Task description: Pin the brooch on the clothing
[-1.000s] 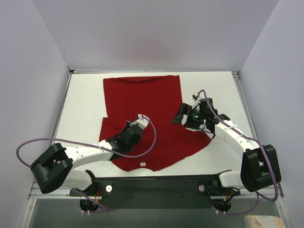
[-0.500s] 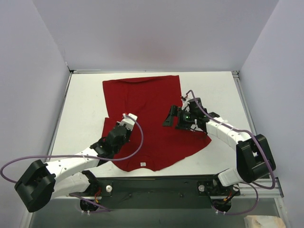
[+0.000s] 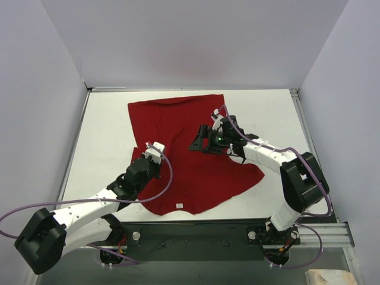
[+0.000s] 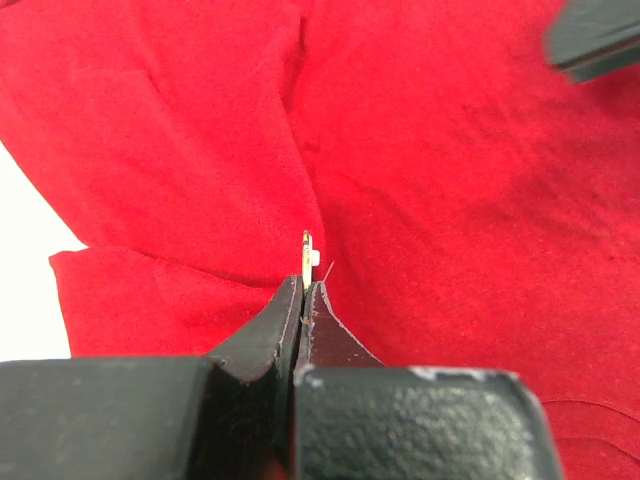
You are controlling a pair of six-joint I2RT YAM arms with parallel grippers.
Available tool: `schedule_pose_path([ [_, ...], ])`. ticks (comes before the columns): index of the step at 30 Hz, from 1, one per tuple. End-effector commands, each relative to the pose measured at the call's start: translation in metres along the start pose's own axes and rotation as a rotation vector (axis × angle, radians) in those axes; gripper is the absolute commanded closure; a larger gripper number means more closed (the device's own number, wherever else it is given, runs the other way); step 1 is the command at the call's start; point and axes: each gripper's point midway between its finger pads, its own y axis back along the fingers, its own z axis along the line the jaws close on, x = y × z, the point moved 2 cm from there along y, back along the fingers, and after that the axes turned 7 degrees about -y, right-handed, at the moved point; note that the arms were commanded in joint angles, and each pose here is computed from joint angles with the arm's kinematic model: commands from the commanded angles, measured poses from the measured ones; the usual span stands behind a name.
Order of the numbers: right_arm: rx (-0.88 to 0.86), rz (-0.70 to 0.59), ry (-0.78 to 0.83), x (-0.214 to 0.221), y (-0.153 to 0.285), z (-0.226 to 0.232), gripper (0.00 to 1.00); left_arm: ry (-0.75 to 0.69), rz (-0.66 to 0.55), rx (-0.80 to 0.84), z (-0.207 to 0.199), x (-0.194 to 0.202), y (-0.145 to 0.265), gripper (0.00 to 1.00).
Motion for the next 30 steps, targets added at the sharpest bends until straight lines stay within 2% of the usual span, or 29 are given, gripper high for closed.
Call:
schedule_pose_path([
  [1, -0.123, -0.025, 0.01, -0.017, -0.012, 0.036, 0.2, 0.067, -0.111, 0.043, -0.004, -0.024, 0.0, 1.0],
  [8, -0.18, 0.026, 0.007, -0.008, -0.034, 0.06, 0.3, 0.143, -0.192, 0.037, -0.001, -0.025, 0.005, 1.0],
  [21, -0.214, 0.066, 0.025, 0.013, -0.047, 0.073, 0.37, 0.287, -0.375, 0.111, -0.004, -0.039, 0.019, 1.0],
  [30, -0.251, 0.069, 0.05, 0.019, -0.048, 0.075, 0.42, 0.331, -0.436, 0.163, -0.005, -0.041, 0.026, 1.0],
])
